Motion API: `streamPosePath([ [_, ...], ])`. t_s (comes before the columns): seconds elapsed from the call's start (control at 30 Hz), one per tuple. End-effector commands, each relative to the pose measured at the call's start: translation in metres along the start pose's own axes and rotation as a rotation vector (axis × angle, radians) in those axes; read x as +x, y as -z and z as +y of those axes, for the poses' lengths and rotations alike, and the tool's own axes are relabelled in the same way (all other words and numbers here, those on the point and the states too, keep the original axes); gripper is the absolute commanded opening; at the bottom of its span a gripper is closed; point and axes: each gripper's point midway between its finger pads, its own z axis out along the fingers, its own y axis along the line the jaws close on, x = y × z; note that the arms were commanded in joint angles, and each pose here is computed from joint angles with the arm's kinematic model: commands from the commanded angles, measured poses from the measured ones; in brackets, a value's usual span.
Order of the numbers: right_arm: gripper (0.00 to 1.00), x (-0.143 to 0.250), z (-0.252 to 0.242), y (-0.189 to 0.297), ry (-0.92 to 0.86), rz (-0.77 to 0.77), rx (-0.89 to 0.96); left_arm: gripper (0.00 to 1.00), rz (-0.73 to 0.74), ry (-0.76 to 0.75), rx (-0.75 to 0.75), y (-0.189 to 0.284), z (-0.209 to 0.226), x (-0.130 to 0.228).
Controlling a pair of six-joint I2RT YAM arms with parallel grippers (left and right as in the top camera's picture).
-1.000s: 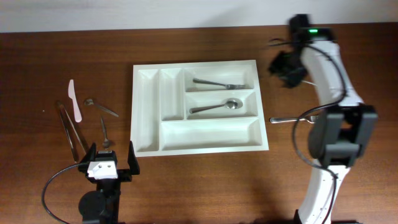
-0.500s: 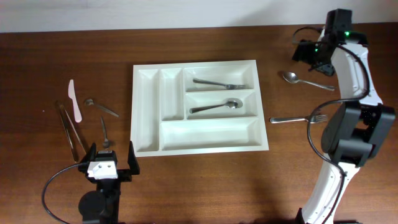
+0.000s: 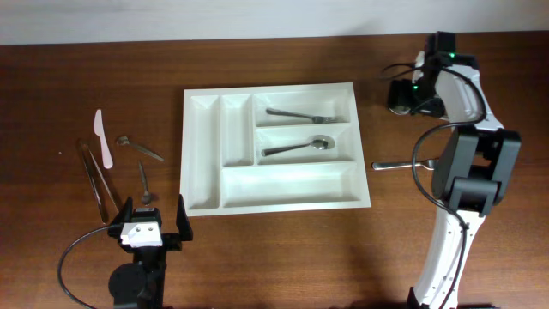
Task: Pack container
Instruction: 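Carry the spoon left and release it into the tray's middle compartment, then move the right gripper up to the remaining metal spoon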
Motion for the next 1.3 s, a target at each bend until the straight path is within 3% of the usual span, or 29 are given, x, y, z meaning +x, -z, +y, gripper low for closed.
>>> streamPosePath([
  [0.0,0.93,-0.002,0.025,0.004,0.114,-0.016,-0.018,0.99,0.001,-0.014,-0.005,0.000,0.001,0.002],
  [0.4,0.93,0.001,0.015,-0.005,0.127,-0.007,0.082,0.99,0.001,-0.014,-0.005,0.000,0.001,0.002],
  [0.8,0.92,0.020,0.002,-0.048,0.119,0.069,0.106,0.99,0.001,-0.015,-0.005,0.000,0.001,0.002],
  [1.07,0.64,0.020,0.001,-0.050,0.117,0.068,0.108,0.99,0.001,-0.014,-0.005,0.000,0.001,0.002],
  [1.13,0.65,0.023,0.001,-0.049,0.118,0.081,0.109,0.99,0.001,-0.015,-0.005,0.000,0.001,0.002],
  [1.27,0.76,0.019,0.004,-0.043,0.113,0.073,0.100,0.99,0.001,-0.015,-0.005,0.000,0.001,0.002],
])
